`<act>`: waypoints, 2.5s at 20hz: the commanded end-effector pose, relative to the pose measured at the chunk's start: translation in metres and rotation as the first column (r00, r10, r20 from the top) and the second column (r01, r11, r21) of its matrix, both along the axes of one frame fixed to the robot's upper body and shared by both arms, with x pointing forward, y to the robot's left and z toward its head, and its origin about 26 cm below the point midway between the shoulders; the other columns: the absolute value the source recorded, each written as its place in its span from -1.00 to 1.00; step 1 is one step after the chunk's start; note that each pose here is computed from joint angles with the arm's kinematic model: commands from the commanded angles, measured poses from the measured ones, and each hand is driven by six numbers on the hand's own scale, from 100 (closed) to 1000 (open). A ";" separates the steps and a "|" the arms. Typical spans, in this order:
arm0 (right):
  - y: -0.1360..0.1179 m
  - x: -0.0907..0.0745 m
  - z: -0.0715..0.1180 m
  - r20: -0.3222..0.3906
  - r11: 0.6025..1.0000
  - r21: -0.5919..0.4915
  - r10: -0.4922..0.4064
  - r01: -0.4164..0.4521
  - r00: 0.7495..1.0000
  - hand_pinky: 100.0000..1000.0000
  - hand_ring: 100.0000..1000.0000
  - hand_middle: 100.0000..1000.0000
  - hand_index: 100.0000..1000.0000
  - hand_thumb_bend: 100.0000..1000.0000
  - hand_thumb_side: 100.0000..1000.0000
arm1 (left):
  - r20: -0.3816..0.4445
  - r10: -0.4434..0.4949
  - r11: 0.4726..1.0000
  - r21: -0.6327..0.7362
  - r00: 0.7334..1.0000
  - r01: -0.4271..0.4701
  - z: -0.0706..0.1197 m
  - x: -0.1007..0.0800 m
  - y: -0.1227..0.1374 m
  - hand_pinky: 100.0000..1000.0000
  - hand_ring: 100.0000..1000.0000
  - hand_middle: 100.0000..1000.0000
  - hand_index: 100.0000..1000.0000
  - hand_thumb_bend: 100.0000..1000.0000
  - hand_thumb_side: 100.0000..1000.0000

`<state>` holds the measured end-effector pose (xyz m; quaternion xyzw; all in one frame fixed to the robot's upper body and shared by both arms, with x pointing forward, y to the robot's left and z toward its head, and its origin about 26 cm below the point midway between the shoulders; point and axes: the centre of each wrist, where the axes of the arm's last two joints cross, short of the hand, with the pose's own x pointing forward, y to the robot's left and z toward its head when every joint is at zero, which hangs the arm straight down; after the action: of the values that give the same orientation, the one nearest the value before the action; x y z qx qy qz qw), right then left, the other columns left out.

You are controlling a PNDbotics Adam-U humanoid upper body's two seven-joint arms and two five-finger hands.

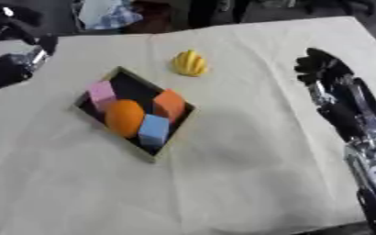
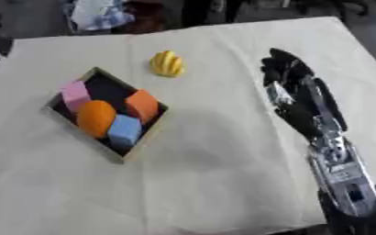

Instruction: Pick up objects on the table and place them in the box.

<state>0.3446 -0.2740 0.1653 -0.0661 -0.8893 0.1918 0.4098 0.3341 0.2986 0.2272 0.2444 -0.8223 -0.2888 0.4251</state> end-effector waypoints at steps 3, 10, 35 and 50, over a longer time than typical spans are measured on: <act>-0.017 0.025 0.056 0.116 0.993 -0.112 -0.032 0.045 0.993 0.59 0.59 0.52 0.80 -1.00 -0.30 | 0.093 0.025 0.979 -0.203 0.995 -0.006 0.001 -0.021 0.001 0.43 0.05 0.19 0.49 -0.59 0.15; -0.035 0.083 0.090 0.062 0.964 -0.243 -0.096 0.108 0.993 0.60 0.61 0.54 0.82 -1.00 -0.36 | 0.083 0.049 0.938 -0.347 0.995 -0.017 -0.021 -0.038 -0.005 0.41 0.02 0.16 0.47 -0.58 0.15; -0.033 0.162 -0.006 -0.202 0.649 -0.737 -0.480 0.191 0.854 0.68 0.80 0.71 0.89 -1.00 -0.16 | -0.041 -0.017 0.878 -0.478 0.999 -0.005 -0.069 -0.047 -0.027 0.43 0.01 0.15 0.46 -0.61 0.29; -0.012 0.163 -0.015 -0.309 0.509 -0.855 -0.343 -0.101 0.887 0.70 0.79 0.70 0.87 -1.00 0.09 | -0.072 -0.031 0.876 -0.482 0.997 -0.008 -0.075 -0.046 -0.030 0.42 0.00 0.14 0.45 -0.79 0.36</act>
<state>0.5049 -0.2902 0.1378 -0.2696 -0.5582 0.5663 0.5432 0.2884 0.2685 0.1489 0.1129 -0.8494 -0.0827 0.5088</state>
